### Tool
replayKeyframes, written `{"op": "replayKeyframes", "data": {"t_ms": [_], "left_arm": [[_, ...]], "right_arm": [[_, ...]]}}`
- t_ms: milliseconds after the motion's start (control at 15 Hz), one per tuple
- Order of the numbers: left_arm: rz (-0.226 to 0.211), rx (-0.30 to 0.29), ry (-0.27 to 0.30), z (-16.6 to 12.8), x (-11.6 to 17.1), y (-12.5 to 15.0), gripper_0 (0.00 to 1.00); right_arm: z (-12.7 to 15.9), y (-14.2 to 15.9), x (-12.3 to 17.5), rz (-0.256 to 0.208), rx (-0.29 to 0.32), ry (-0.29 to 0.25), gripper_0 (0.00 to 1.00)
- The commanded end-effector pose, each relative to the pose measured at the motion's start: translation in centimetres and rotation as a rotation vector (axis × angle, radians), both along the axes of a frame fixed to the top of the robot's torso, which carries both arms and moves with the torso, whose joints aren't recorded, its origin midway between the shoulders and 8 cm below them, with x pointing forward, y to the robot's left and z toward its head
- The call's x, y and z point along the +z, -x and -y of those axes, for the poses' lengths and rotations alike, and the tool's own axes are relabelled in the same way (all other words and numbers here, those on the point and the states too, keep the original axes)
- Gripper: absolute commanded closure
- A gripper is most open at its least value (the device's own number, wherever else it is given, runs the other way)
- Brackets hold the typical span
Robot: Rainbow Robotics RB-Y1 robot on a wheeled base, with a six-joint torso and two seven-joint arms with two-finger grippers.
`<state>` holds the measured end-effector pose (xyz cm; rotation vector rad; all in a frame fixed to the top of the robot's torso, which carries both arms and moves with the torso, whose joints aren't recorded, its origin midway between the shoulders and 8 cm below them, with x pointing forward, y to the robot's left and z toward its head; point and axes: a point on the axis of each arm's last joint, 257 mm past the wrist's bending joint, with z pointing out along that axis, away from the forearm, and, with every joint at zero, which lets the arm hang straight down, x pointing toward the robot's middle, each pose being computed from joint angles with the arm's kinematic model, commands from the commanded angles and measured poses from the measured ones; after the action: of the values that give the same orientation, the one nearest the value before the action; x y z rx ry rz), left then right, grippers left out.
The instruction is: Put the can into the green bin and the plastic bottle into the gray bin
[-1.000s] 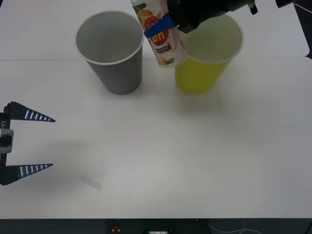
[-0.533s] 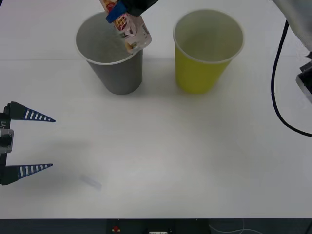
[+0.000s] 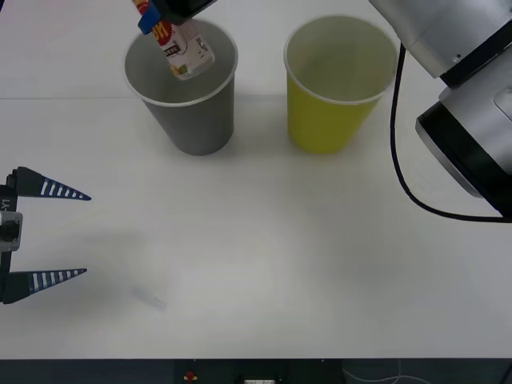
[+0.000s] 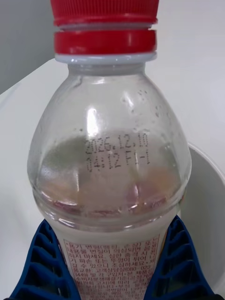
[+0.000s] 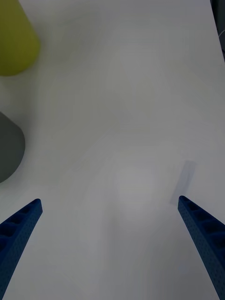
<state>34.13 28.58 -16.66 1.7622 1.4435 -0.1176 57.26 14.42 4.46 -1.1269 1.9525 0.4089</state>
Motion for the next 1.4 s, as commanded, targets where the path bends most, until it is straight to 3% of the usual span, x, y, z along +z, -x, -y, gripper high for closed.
{"op": "replayKeyframes", "data": {"t_ms": [67, 133, 200, 267, 533, 733, 1000, 1400], "left_arm": [[0.000, 0.000, 0.000, 0.0, 0.0, 0.0, 0.00], [0.000, 0.000, 0.000, 0.0, 0.0, 0.0, 0.00], [0.000, 0.000, 0.000, 0.0, 0.0, 0.0, 0.00], [0.000, 0.000, 0.000, 0.0, 0.0, 0.0, 0.00], [0.000, 0.000, 0.000, 0.0, 0.0, 0.0, 0.00], [0.000, 0.000, 0.000, 0.0, 0.0, 0.0, 0.00], [0.000, 0.000, 0.000, 0.0, 0.0, 0.0, 0.00], [0.000, 0.000, 0.000, 0.0, 0.0, 0.0, 0.00]], "right_arm": [[0.0, -0.3, -0.3, 0.023, 0.007, 0.019, 0.97], [0.0, -0.3, -0.2, 0.025, 0.008, 0.018, 0.67], [0.0, -0.4, -0.2, 0.027, 0.009, 0.018, 0.13], [0.1, -0.5, -0.2, 0.032, 0.009, 0.020, 0.00], [0.2, -0.5, 0.2, 0.038, 0.021, 0.015, 0.00], [1.8, 0.1, 1.1, 0.038, 0.069, 0.023, 0.00], [6.1, 2.4, 2.6, 0.001, 0.165, 0.006, 0.00], [13.0, 5.9, 1.7, 0.056, 0.245, -0.016, 0.00]]}}
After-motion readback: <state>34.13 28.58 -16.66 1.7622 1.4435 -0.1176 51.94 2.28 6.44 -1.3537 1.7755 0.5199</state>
